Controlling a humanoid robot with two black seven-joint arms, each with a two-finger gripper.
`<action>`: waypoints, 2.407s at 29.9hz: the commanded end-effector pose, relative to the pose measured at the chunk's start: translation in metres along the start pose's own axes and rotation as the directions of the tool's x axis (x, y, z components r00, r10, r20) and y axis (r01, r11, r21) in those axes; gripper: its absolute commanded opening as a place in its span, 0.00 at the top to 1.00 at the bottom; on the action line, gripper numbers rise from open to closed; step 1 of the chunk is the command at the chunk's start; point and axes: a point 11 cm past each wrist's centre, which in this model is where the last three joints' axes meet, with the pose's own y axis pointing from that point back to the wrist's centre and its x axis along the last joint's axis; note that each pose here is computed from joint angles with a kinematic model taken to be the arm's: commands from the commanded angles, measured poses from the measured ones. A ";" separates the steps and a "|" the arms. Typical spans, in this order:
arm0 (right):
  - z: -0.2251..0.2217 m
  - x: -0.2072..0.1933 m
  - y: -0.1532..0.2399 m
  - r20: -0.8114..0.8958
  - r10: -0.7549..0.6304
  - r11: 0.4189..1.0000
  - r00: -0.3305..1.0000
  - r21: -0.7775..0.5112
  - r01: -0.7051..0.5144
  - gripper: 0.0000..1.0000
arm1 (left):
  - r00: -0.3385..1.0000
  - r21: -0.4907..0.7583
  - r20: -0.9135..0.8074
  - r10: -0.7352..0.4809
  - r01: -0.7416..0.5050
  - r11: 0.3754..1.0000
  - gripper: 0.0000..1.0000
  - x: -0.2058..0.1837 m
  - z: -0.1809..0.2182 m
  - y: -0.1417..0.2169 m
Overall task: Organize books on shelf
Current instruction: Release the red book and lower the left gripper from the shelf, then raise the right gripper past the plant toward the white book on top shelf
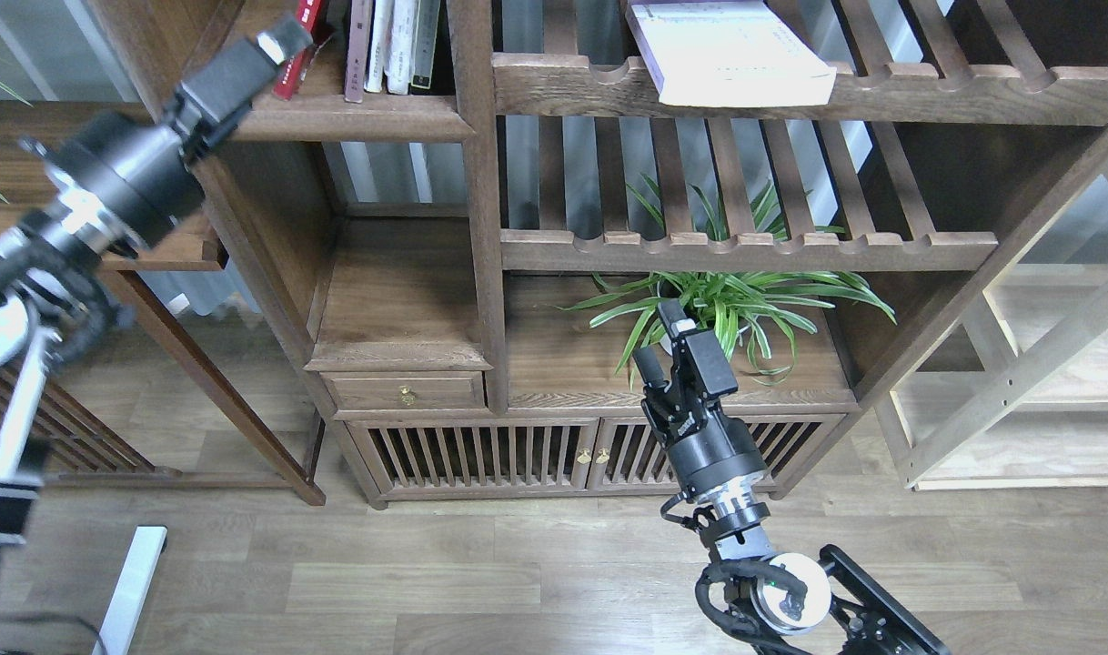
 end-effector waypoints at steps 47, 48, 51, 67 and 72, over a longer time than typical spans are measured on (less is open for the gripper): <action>-0.042 -0.139 -0.123 -0.128 -0.285 0.956 0.950 0.033 0.292 0.01 | 0.950 0.008 -0.313 0.003 0.000 1.000 0.26 0.060 -0.076 0.023; -0.042 -0.139 -0.123 -0.129 -0.278 0.958 0.952 0.035 0.285 0.01 | 0.949 0.008 -0.314 0.002 0.000 1.000 0.26 0.060 -0.076 0.023; -0.046 -0.138 -0.124 -0.131 -0.268 0.960 0.955 0.049 0.276 0.01 | 0.951 0.006 -0.310 0.001 0.001 1.000 0.25 0.060 -0.074 0.023; -0.056 -0.144 -0.135 -0.149 -0.205 0.972 0.967 0.082 0.218 0.01 | 0.951 0.003 -0.309 -0.004 0.005 1.000 0.25 0.059 -0.073 0.023; -0.062 -0.148 -0.144 -0.164 -0.131 0.983 0.978 0.106 0.149 0.01 | 0.951 0.003 -0.308 -0.003 0.004 1.000 0.24 0.059 -0.073 0.023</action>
